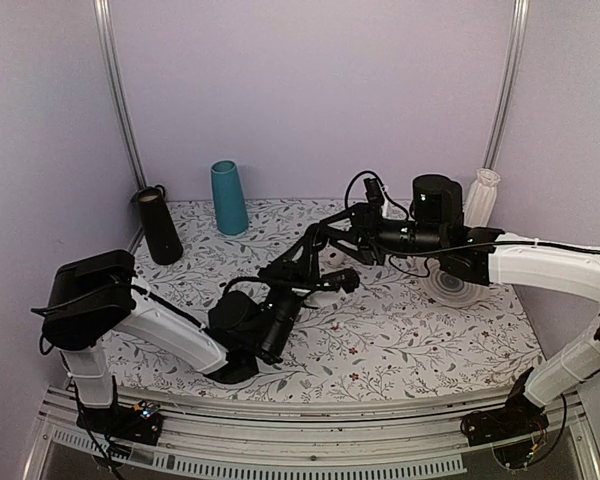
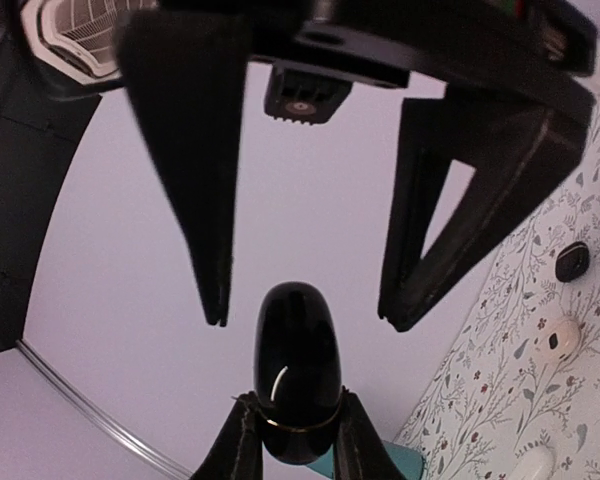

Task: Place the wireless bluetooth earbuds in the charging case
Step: Pass from the left arm to the right

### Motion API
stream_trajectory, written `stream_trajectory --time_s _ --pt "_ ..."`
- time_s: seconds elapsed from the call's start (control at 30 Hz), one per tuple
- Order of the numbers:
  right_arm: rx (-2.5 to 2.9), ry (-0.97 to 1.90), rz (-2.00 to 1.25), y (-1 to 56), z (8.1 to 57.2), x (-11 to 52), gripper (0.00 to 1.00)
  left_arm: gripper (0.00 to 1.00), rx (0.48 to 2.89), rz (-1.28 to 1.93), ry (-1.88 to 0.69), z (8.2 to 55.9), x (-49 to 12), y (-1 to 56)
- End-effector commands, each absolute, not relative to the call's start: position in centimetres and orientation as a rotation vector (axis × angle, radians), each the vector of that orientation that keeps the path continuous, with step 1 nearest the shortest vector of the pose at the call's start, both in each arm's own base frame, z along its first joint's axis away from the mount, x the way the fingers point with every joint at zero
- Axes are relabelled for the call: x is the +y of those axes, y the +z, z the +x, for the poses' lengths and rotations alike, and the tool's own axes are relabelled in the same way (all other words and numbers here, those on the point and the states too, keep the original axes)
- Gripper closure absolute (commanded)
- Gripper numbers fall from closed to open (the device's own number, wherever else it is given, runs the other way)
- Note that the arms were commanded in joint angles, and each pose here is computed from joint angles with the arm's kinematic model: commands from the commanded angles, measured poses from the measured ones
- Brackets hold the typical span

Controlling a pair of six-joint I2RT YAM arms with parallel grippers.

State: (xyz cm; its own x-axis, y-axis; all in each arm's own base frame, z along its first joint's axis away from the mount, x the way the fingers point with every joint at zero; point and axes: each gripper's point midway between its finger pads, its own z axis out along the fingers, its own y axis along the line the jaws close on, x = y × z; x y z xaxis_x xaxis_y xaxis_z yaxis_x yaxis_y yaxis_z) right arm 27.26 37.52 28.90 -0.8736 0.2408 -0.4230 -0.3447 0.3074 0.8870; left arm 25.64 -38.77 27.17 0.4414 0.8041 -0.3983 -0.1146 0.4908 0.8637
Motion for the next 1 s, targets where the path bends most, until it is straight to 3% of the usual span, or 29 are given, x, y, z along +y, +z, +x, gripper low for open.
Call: stream_trajectory --time_s 0.0,0.5,0.57,0.67,0.73,0.83,0.97 --pt "2.055 1.601 -0.061 29.2 28.0 37.8 0.44 1.00 0.881 0.768 0.672 24.5 -38.1 29.2" --pt "2.087 1.618 -0.089 28.4 28.5 39.3 0.71 1.00 0.892 0.801 0.708 25.4 -39.2 27.2" --pt "2.085 1.619 -0.095 28.6 28.5 39.4 0.71 1.00 0.906 0.802 0.719 25.8 -39.1 27.0" --pt "2.077 1.626 -0.120 28.9 28.3 39.5 0.56 1.00 0.919 0.800 0.725 26.1 -38.8 26.9" --pt "2.069 1.618 -0.113 29.0 28.3 39.2 0.51 1.00 0.923 0.800 0.727 26.2 -38.8 26.9" --pt "2.065 1.594 -0.076 29.0 28.4 38.5 0.51 1.00 0.927 0.795 0.730 26.4 -38.7 27.0" --pt "2.073 1.586 -0.054 28.8 28.4 38.2 0.59 1.00 0.929 0.795 0.729 26.5 -38.7 27.1"
